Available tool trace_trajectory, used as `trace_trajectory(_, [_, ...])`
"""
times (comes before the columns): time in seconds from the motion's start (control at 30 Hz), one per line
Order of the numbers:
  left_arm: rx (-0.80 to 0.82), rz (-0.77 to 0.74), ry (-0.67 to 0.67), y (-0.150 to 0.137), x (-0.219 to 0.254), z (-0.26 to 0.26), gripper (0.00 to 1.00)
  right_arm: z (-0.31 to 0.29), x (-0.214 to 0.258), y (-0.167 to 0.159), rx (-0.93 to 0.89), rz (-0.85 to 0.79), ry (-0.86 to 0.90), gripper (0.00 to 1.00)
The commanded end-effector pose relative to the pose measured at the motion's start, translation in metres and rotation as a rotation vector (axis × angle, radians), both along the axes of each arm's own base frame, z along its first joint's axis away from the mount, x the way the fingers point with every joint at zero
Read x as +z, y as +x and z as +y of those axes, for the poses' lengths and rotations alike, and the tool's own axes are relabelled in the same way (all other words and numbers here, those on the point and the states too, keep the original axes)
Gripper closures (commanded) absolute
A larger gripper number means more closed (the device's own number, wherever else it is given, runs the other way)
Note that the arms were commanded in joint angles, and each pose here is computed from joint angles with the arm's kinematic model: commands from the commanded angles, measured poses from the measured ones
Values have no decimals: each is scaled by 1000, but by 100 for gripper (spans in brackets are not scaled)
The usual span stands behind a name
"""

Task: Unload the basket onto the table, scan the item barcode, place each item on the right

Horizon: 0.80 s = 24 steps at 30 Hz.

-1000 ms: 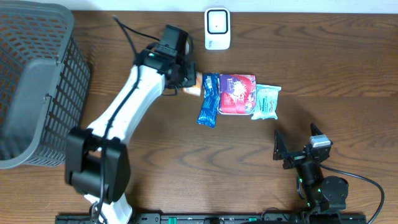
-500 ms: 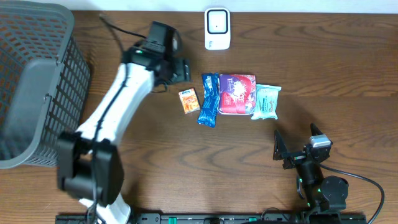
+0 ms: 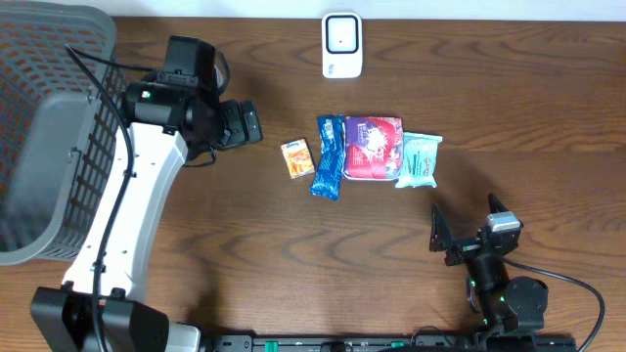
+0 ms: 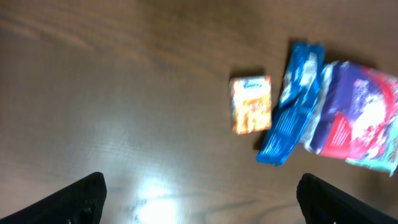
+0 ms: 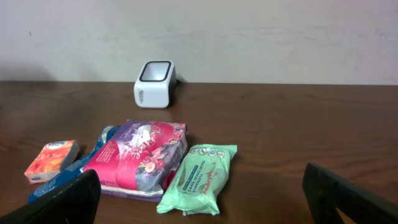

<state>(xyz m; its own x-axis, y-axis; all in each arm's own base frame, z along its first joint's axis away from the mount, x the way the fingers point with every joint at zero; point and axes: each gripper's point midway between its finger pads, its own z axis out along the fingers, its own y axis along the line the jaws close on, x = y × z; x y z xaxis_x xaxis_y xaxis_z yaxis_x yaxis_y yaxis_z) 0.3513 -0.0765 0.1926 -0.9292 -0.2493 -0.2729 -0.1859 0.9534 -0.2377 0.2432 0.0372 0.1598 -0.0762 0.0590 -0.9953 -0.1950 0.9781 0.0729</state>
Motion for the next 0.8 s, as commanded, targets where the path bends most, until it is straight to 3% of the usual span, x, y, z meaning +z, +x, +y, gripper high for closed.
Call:
trace_trajectory(0.0, [2,27,15,-5,-2,4,2,1,-1,0,5,-1,-8,1])
trace_trajectory(0.17, [2,47,18,-10,-4,5,2,3,9,0,16,-37,4,1])
trace_trajectory(0.37, [2,47,18,-10,-4,5,2,61,33,-26,385,11,368,1])
trace_trajectory(0.47, [2,47,18,-10,-4,5,2,63,52,-30,417,-7,499,1])
trace_trajectory(0.7, [2,47,18,-10,-4,5,2,58,152,-70,514,-463,442,1])
trace_trajectory(0.77, [2,47,18,-10,-4,5,2,55,172,-77,495,-522,413,1])
